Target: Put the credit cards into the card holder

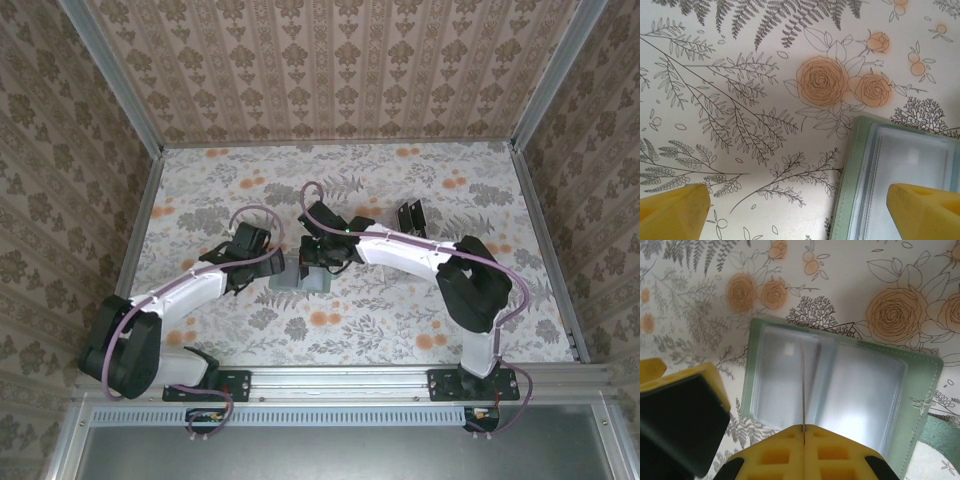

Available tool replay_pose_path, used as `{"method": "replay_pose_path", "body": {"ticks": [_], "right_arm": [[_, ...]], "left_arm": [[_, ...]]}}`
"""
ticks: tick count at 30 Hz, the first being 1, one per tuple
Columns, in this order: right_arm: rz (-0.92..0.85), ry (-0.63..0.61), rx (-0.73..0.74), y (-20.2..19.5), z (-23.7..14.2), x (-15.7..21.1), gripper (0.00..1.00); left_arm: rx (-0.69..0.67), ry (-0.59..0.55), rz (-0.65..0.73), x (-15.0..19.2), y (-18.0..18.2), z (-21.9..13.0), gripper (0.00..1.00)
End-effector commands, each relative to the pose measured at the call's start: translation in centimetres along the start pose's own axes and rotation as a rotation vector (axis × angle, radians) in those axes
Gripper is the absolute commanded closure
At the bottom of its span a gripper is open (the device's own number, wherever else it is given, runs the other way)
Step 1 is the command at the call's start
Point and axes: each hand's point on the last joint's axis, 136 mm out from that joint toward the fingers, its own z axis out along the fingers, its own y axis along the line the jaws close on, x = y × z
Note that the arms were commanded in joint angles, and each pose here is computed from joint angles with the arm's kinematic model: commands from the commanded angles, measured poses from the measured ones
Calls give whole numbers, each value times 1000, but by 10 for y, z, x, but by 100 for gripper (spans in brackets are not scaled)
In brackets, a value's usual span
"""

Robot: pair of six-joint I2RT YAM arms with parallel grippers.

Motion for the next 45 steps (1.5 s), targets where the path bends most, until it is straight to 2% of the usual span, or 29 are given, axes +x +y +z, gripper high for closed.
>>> {"method": "replay_pose_path", "body": {"ticks": [1,22,33,39,45], "right_arm": [[66,-41,25,-2,10,-2,100],[25,30,156,-36,30,35,100],[-75,109,184,-71,20,25,100],[-75,131,165,-78,18,17,100],[-54,138,146,-76,21,20,100]], "left_arm": [[-4,-30,-20,-13,1,-7,0],[19,-30,-38,-11,3,-6,0],[48,-21,-29,-10,-2,-9,0],[94,-11,-8,-10,-15,-7,0],[153,4,78,-10,-43,-1,0]]}}
